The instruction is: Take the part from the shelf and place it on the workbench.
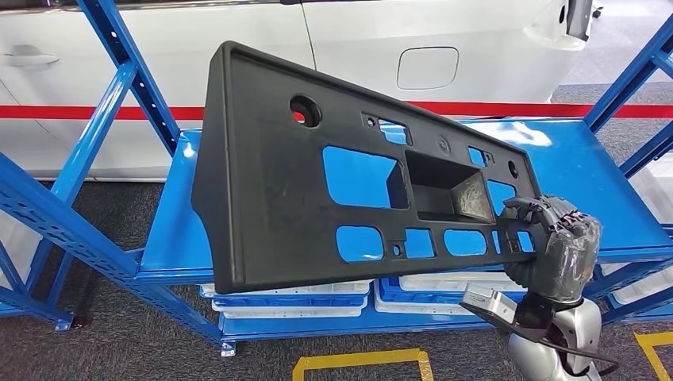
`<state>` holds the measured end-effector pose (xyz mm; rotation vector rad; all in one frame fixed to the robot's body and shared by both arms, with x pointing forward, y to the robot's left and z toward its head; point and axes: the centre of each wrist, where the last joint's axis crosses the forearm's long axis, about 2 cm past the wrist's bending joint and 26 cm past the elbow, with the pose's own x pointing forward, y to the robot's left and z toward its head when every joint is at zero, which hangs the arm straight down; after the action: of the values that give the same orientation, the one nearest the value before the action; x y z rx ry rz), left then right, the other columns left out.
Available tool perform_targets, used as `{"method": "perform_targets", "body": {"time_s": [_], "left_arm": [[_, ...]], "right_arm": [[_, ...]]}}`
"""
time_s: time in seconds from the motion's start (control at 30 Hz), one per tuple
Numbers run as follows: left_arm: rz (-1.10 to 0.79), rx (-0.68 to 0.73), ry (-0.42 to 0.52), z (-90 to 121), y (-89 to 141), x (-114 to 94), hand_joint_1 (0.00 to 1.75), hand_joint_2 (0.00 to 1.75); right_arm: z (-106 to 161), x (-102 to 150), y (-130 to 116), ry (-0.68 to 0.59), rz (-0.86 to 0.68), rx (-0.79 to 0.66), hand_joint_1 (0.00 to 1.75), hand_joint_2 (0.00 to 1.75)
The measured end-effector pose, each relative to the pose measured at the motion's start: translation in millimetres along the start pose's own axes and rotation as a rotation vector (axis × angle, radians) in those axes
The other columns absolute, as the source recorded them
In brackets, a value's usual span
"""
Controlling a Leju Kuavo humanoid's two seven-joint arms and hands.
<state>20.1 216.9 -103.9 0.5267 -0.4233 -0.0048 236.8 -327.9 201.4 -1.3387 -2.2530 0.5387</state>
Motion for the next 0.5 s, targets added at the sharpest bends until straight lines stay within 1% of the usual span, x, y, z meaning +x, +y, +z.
{"method": "perform_targets", "body": {"time_s": [0.33, 0.5], "left_arm": [[0.008, -0.001, 0.01, 0.3, -0.2, -0.4, 0.0, 1.75], [-0.001, -0.011, -0.022, 0.1, -0.4, 0.2, 0.0, 1.75]], "right_arm": [[2.3, 0.4, -1.8, 0.011, -0.023, -0.027, 1.71, 1.75], [7.0, 0.7, -4.1, 0.039, -0.071, -0.058, 1.71, 1.75]]}}
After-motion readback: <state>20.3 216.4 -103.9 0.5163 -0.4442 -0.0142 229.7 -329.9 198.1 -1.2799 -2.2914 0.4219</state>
